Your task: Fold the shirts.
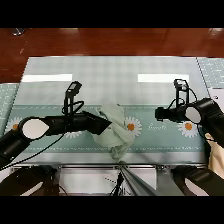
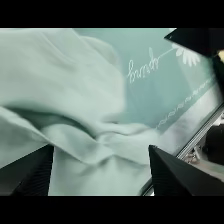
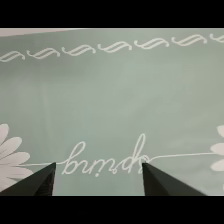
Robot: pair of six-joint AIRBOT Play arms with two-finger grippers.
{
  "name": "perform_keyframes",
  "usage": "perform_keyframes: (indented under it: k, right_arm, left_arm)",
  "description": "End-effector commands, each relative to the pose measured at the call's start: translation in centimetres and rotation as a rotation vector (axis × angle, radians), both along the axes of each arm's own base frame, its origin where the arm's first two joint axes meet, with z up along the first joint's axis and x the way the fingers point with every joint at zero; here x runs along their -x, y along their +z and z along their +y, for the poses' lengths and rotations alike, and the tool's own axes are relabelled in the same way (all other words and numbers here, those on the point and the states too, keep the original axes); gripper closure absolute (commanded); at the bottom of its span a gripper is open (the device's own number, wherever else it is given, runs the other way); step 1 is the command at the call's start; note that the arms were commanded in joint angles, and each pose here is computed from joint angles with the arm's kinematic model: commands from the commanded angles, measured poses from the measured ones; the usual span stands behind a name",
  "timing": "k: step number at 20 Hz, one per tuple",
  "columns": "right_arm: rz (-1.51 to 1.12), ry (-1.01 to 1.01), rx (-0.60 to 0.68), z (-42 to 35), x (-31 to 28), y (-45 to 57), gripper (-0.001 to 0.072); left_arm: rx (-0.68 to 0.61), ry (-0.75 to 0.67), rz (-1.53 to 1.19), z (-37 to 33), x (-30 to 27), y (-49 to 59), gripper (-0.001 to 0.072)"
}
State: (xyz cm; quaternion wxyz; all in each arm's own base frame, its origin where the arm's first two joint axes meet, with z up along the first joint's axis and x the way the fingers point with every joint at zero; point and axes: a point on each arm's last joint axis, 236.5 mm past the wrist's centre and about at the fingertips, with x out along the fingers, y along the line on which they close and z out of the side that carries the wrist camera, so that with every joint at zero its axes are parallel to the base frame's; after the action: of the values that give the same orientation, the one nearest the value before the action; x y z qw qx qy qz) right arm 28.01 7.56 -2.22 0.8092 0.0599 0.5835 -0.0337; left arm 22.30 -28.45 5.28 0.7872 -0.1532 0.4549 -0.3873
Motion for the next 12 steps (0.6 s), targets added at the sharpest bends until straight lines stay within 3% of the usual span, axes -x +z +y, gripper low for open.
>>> perform_keyframes:
  k: [1,4,6,7,8,10,12]
  right_arm:
    - [0.020,-0.035,0.040,-3.4,-0.3,0.6,0.0088]
    - [0.052,-0.221,0.065,-11.6,0.5,1.9,0.0088]
    - [-0.016,-0.414,-0.095,-13.4,0.7,1.9,0.0088]
    - [-0.084,-0.467,-0.225,-12.5,-0.1,1.6,0.0089]
    - [-0.150,-0.476,-0.369,-10.4,-1.1,1.4,0.0088]
    - [-0.185,-0.424,-0.556,-6.2,-1.5,0.6,0.0089]
    - [-0.147,-0.368,-0.633,-3.8,-0.4,-0.5,0.0089]
  left_arm:
    - [-0.131,-0.029,-0.005,3.2,-0.8,-0.3,0.0005]
    - [-0.240,0.177,-0.024,12.0,-6.5,3.1,0.0007]
    - [-0.220,0.388,0.026,18.0,-9.2,2.5,0.0007]
    - [-0.136,0.460,0.135,19.1,-9.1,0.8,0.0008]
    - [-0.016,0.454,0.254,18.2,-8.2,-0.8,0.0009]
    - [0.249,0.240,0.337,13.8,-6.0,-1.6,0.0009]
    - [0.357,0.051,0.411,10.7,-3.4,-2.7,0.0008]
